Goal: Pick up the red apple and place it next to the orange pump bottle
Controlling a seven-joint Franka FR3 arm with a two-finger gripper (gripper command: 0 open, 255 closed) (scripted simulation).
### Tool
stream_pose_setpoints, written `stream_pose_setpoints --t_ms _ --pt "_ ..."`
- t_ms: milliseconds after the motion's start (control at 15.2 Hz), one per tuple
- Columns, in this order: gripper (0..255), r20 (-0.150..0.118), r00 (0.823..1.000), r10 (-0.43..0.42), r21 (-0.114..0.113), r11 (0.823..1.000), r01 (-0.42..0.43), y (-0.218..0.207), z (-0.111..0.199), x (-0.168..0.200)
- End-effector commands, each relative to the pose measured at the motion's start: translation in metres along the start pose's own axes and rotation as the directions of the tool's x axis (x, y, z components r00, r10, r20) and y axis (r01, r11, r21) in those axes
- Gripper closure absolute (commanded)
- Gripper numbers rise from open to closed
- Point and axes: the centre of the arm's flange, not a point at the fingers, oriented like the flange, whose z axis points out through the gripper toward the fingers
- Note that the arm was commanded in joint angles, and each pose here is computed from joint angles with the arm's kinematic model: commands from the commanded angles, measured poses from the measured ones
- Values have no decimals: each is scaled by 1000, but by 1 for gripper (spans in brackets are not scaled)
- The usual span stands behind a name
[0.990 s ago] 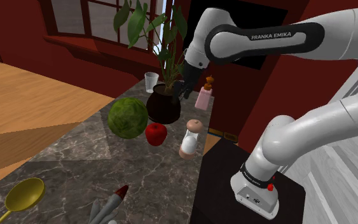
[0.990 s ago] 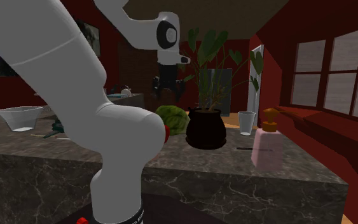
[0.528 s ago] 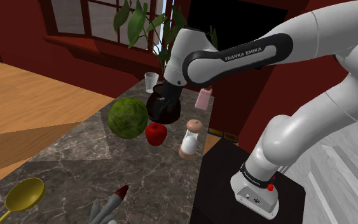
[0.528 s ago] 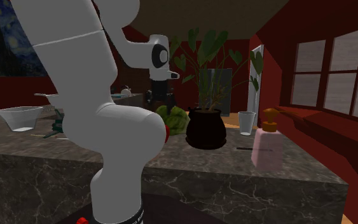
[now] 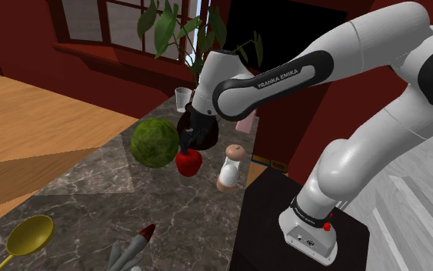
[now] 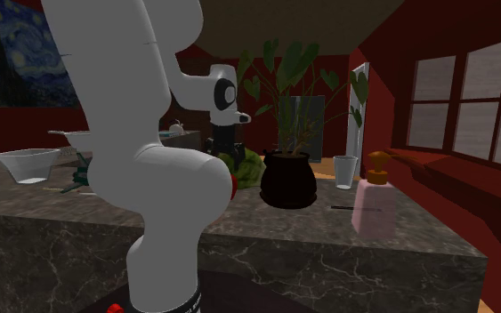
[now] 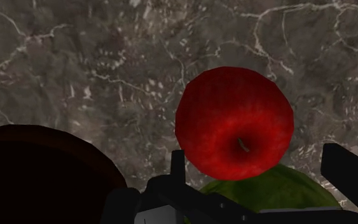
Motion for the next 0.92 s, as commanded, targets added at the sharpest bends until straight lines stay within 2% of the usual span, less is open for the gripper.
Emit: stream_pose_setpoints --t_ms 0,462,528,858 --pt "0 -1 1000 0 0 1000 0 0 4 -1" --pt "0 -1 1000 0 0 1000 0 0 4 -1" --pt "255 -1 1000 0 0 1000 0 0 4 -1" --pt "255 -1 1000 0 0 1000 0 0 4 -1"
